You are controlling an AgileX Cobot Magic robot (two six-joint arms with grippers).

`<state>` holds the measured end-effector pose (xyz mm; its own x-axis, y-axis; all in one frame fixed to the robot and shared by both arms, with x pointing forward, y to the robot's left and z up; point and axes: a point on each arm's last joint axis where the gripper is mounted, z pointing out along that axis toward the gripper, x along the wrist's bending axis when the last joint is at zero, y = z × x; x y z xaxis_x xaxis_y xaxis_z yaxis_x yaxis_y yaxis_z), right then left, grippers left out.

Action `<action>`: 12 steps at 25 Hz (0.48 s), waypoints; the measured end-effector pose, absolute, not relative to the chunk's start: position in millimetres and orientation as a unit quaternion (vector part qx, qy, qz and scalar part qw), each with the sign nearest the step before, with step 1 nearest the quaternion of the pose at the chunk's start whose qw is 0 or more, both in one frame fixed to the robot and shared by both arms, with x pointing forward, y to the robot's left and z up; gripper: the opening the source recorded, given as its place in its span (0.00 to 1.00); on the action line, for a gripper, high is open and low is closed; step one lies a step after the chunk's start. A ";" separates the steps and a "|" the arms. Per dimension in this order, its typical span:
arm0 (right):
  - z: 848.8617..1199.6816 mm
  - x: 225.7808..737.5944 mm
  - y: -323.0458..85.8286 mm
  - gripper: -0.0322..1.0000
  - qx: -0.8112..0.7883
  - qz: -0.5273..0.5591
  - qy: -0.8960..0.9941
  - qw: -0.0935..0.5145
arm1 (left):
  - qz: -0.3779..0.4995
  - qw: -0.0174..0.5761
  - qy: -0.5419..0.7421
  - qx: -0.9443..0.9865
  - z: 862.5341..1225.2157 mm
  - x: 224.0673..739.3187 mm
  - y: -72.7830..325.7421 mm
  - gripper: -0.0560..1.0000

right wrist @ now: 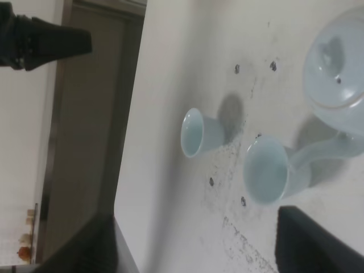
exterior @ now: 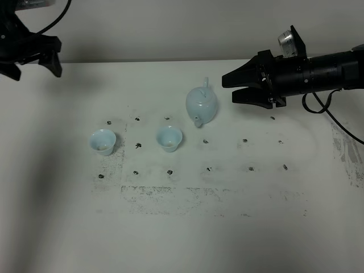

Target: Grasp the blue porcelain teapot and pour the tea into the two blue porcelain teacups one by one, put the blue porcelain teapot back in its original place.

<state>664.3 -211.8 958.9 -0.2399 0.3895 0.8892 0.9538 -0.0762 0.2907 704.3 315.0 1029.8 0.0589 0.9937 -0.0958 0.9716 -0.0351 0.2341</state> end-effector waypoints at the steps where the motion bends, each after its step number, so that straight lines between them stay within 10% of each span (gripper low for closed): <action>1: 958.9 664.3 -211.8 0.58 -0.545 -0.491 -0.616 0.288 | 0.050 0.115 0.690 0.713 1029.7 704.0 322.7 0.77; 12: 957.8 663.6 -212.1 0.57 -0.545 -0.485 -0.621 0.286 | 0.071 0.104 0.744 0.656 1050.9 678.3 378.3 0.71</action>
